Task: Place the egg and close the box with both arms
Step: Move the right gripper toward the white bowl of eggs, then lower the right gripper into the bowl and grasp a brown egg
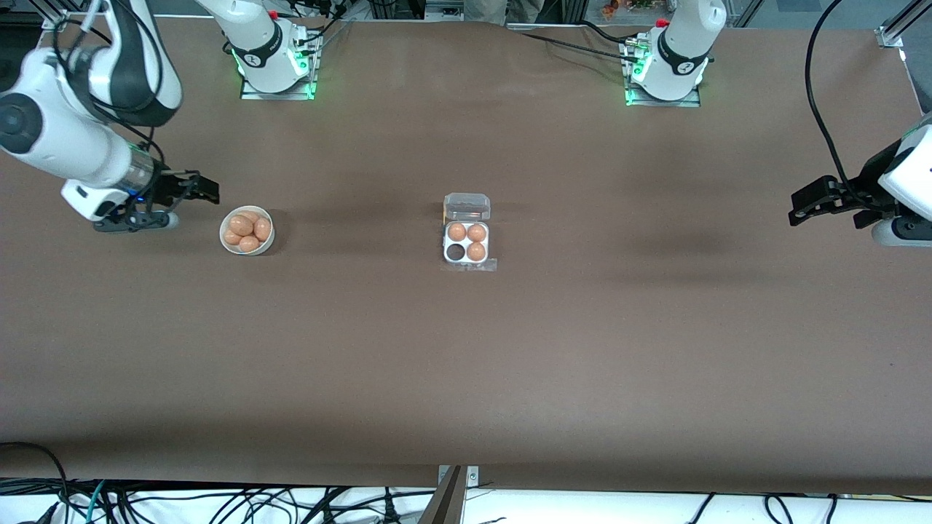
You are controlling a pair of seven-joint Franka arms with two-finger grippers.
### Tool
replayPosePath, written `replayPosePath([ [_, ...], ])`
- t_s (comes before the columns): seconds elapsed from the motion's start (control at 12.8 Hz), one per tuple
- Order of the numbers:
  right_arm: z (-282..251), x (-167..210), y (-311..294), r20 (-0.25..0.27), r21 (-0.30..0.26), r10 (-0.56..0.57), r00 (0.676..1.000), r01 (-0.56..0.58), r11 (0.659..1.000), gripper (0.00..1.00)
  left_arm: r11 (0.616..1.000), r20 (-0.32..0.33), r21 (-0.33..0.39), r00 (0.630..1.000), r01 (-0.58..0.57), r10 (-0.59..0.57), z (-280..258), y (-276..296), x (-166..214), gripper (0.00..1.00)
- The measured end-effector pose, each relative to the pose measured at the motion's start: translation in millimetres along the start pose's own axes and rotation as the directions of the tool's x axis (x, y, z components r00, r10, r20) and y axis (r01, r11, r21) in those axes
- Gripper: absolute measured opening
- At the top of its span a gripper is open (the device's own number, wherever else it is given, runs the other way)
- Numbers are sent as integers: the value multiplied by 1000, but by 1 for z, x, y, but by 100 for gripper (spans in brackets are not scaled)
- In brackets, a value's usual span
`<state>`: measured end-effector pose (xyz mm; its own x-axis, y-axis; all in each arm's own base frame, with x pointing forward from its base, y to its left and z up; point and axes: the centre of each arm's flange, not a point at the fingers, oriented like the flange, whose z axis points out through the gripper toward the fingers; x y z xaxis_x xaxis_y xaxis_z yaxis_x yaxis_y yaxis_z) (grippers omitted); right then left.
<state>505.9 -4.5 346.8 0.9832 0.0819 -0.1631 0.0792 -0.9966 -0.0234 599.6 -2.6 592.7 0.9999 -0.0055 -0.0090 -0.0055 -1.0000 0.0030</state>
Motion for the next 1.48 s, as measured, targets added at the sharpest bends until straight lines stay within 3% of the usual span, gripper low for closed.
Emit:
replayPosePath([
  [0.7, 105, 15, -16, 15, 6, -34, 999, 34, 999, 100, 1000, 0, 0, 1000, 10, -10, 0, -6, 0, 100],
  [1.48, 114, 14, -17, 25, 8, -36, 999, 36, 999, 100, 1000, 0, 0, 1000, 14, -14, 0, -8, 0, 100],
])
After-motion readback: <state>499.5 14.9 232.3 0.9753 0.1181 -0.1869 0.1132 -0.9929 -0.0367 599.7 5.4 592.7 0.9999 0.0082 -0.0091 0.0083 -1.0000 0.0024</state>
